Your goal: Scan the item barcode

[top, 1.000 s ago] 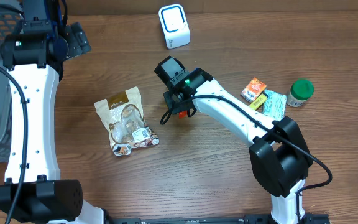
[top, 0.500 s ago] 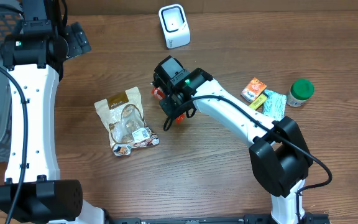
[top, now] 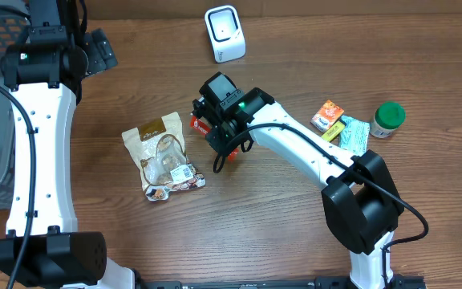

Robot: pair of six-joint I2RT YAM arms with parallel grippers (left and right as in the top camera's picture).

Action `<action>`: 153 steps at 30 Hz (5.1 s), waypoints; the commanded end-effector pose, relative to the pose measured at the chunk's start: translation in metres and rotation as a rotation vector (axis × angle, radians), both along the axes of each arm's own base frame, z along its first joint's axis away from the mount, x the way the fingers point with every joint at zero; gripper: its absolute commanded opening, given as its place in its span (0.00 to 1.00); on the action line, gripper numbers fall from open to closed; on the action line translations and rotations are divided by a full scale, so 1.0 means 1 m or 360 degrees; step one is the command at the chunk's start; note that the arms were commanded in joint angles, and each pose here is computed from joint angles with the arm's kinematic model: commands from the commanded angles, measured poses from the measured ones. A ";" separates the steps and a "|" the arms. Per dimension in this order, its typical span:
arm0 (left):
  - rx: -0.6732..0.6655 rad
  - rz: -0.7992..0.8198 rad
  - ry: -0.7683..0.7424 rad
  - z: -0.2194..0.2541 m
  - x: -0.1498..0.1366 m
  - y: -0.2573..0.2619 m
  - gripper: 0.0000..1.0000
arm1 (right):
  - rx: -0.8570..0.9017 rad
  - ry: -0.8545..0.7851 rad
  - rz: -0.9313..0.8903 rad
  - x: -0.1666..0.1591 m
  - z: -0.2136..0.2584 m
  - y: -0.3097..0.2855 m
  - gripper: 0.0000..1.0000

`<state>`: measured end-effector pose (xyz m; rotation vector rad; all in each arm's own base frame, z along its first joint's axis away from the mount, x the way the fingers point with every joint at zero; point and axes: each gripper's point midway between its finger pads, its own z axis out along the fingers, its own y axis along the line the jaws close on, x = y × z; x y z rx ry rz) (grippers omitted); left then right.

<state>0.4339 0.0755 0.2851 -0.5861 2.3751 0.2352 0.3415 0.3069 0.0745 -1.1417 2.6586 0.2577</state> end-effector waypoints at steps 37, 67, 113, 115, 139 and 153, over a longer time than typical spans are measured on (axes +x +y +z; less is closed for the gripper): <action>0.0004 0.0028 -0.0007 0.000 0.002 0.002 1.00 | 0.0057 0.0333 -0.1099 -0.015 -0.005 -0.016 0.04; 0.0004 0.0028 -0.0007 0.000 0.002 0.002 1.00 | 0.0130 0.0043 -0.1925 0.066 -0.067 -0.141 0.06; 0.0004 0.0028 -0.0007 0.000 0.002 0.002 1.00 | 0.0457 0.0233 -0.1576 0.043 -0.074 -0.016 0.10; 0.0004 0.0028 -0.0007 0.000 0.002 0.002 1.00 | 0.0351 0.0294 -0.1593 0.030 -0.081 -0.025 0.12; 0.0004 0.0028 -0.0007 0.000 0.002 0.002 1.00 | -0.0199 0.0497 -0.1235 -0.004 -0.015 -0.080 0.40; 0.0004 0.0028 -0.0007 0.000 0.002 0.002 1.00 | -0.0392 0.0393 -0.1217 -0.005 -0.018 -0.104 0.41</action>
